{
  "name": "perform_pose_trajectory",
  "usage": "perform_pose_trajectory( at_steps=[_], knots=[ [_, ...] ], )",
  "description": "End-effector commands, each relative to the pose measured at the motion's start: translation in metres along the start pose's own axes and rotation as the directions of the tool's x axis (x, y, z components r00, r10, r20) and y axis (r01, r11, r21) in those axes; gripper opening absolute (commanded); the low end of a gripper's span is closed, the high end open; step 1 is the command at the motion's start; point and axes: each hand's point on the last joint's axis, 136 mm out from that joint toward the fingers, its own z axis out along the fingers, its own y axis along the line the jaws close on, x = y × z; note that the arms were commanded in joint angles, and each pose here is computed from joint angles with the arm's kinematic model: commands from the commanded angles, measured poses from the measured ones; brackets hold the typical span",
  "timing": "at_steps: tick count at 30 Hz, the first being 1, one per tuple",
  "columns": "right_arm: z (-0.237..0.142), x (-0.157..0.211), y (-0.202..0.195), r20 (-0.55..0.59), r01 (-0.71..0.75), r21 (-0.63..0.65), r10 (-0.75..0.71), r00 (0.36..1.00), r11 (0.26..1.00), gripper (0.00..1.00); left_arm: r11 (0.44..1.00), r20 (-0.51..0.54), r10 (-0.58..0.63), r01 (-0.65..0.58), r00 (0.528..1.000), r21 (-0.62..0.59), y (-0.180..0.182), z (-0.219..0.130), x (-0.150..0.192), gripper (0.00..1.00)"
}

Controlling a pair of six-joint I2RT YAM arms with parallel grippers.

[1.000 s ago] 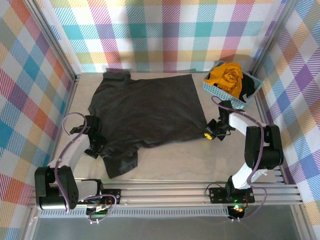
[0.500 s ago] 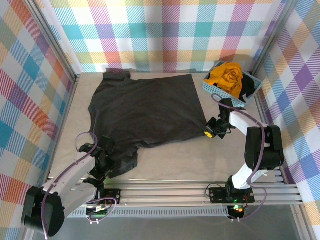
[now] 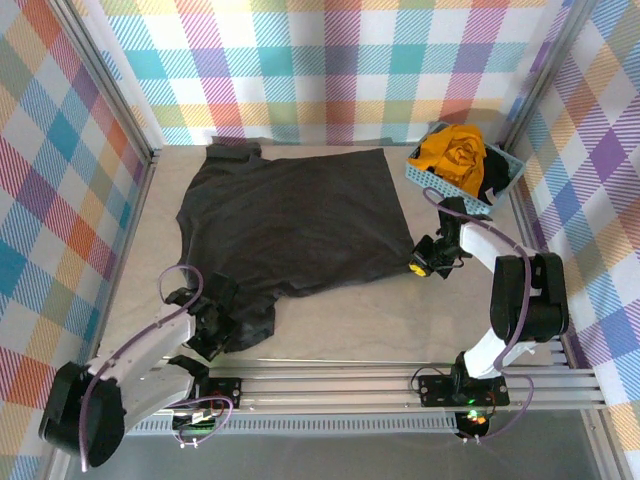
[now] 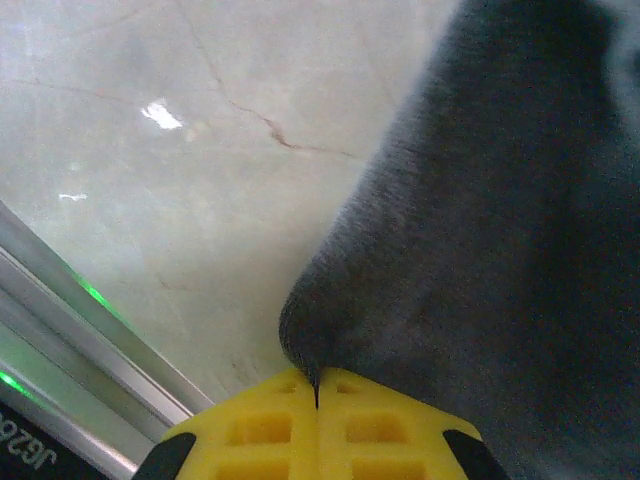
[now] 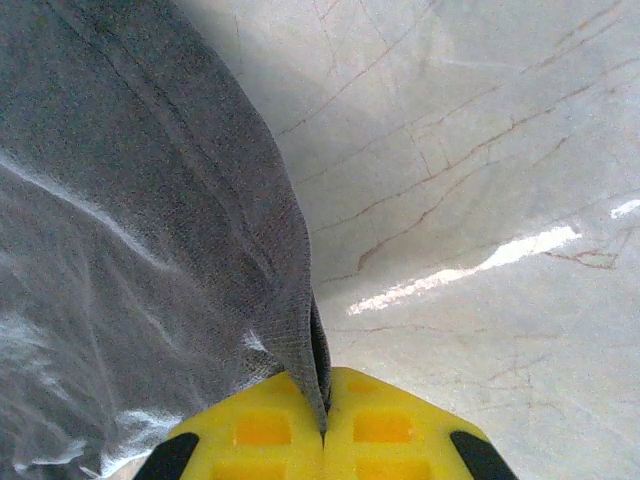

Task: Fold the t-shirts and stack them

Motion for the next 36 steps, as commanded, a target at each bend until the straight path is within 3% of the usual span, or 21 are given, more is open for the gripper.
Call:
perform_pose_trajectory(
  at_steps=[1, 8, 14, 19, 24, 27, 36],
  knots=[
    [-0.006, 0.019, -0.012, -0.036, 0.016, 0.033, -0.015, 0.999, 0.999, 0.0, 0.998, 0.033, -0.028, 0.026, 0.999, 0.048, 0.0, -0.033, -0.003, 0.0],
    [-0.002, 0.053, -0.046, -0.096, -0.009, 0.093, 0.018, 0.995, 0.996, 0.0, 0.997, -0.013, -0.063, 0.063, 0.998, 0.045, 0.023, -0.058, 0.008, 0.0],
    [0.0, 0.074, -0.065, -0.127, -0.019, 0.121, 0.035, 0.991, 0.992, 0.0, 0.995, 0.01, -0.068, 0.067, 0.998, 0.073, 0.037, -0.084, 0.006, 0.0],
    [-0.008, 0.082, -0.069, -0.119, -0.024, 0.117, 0.038, 0.992, 0.993, 0.0, 0.963, 0.049, -0.065, 0.049, 0.997, 0.266, -0.003, -0.11, -0.005, 0.0],
    [-0.011, 0.085, -0.062, -0.141, -0.055, 0.096, 0.069, 0.988, 0.994, 0.0, 0.91, 0.169, -0.038, -0.036, 0.985, 0.413, -0.073, -0.15, -0.032, 0.0],
    [-0.012, 0.083, -0.051, -0.174, -0.106, 0.057, 0.114, 0.978, 0.993, 0.0, 0.899, 0.215, -0.037, -0.061, 0.976, 0.434, -0.108, -0.162, -0.048, 0.0],
    [-0.031, 0.051, -0.011, -0.179, -0.233, -0.044, 0.221, 0.959, 0.972, 0.0, 0.885, 0.215, -0.045, -0.061, 0.976, 0.462, -0.182, -0.165, -0.107, 0.0]
  ],
)
